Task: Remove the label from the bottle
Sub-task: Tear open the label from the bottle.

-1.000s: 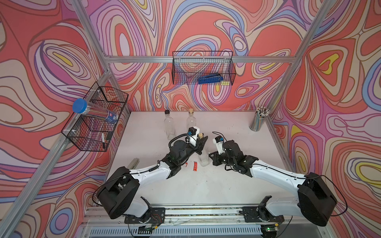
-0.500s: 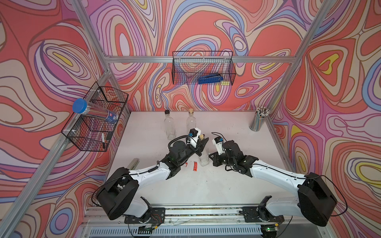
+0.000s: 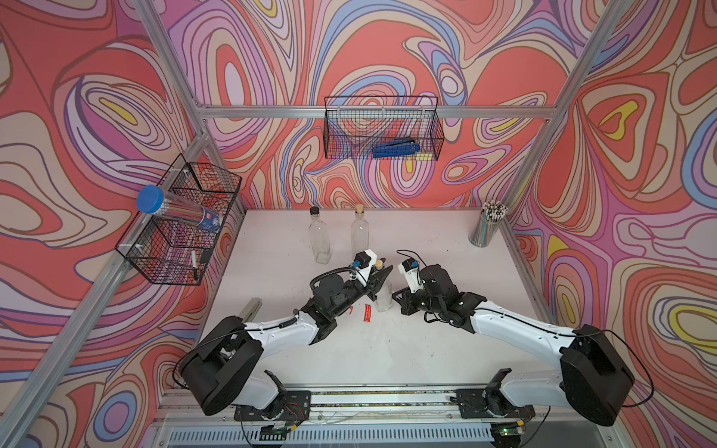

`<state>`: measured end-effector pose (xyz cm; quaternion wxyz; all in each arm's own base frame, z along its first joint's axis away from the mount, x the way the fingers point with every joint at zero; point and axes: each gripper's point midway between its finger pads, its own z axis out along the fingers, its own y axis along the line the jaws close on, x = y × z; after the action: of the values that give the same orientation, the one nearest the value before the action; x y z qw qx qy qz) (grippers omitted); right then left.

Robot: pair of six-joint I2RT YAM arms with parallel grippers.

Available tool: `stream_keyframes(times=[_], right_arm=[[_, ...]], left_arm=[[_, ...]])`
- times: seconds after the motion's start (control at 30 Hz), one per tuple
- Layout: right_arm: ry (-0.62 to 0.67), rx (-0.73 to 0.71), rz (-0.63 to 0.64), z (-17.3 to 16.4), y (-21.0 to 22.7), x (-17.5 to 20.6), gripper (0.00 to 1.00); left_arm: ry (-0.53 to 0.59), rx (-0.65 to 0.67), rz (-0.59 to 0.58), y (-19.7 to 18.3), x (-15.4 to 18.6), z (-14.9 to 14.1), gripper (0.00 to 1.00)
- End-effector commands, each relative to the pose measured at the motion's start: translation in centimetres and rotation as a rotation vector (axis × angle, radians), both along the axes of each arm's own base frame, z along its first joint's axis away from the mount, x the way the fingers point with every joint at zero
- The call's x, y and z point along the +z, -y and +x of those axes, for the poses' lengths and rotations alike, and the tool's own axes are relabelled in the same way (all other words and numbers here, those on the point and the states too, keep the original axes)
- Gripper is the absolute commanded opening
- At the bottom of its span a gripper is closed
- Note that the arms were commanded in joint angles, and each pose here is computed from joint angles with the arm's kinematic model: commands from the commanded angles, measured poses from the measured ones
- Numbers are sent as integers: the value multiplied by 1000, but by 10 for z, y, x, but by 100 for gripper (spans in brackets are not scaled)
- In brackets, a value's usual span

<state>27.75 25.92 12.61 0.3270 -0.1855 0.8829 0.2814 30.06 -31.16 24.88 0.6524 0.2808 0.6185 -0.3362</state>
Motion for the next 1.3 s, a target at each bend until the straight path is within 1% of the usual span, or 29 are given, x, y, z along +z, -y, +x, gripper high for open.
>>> stream_keyframes(times=[0.0,0.2,0.23,0.3,0.33,0.47,0.57,0.63,0.67,0.73,0.93,0.97,1.03,1.07,1.1,1.27], right_arm=[[-50,-31,-68,-4,16,-22,0],[-52,-10,-61,-4,12,-17,0],[-50,-1,-58,-4,11,-15,3],[-41,7,-64,-4,11,-11,18],[-37,10,-66,-4,11,-9,24],[-32,25,-76,-8,13,-5,34],[-29,34,-86,-10,15,-5,35],[-26,33,-89,-11,16,-4,34],[-23,33,-87,-11,16,-4,32],[-20,37,-81,-12,15,-3,24],[-15,48,-65,-12,12,1,20],[-16,49,-62,-12,12,1,17],[-16,51,-61,-12,11,1,5],[-15,52,-62,-11,11,1,1],[-16,50,-64,-11,12,0,0],[-15,46,-79,-11,14,-2,0]], left_arm=[[-167,-24,182,-4,-87,-12,0],[-172,-40,179,-3,-90,-14,0],[-171,-44,179,-2,-89,-14,0],[-177,-44,188,-2,-91,-14,0],[-180,-45,193,-1,-92,-14,0],[-191,-47,206,-1,-93,-13,0],[-197,-46,213,-1,-95,-14,0],[-197,-45,214,-1,-94,-14,0],[-197,-45,215,-1,-95,-14,0],[-201,-45,216,-2,-95,-14,0],[-207,-46,221,-2,-97,-14,0],[-207,-45,222,-2,-97,-14,0],[-207,-46,223,-2,-97,-14,0],[-206,-46,224,-2,-97,-15,0],[-209,-47,226,-2,-98,-15,0],[-208,-51,236,-2,-100,-15,0]])
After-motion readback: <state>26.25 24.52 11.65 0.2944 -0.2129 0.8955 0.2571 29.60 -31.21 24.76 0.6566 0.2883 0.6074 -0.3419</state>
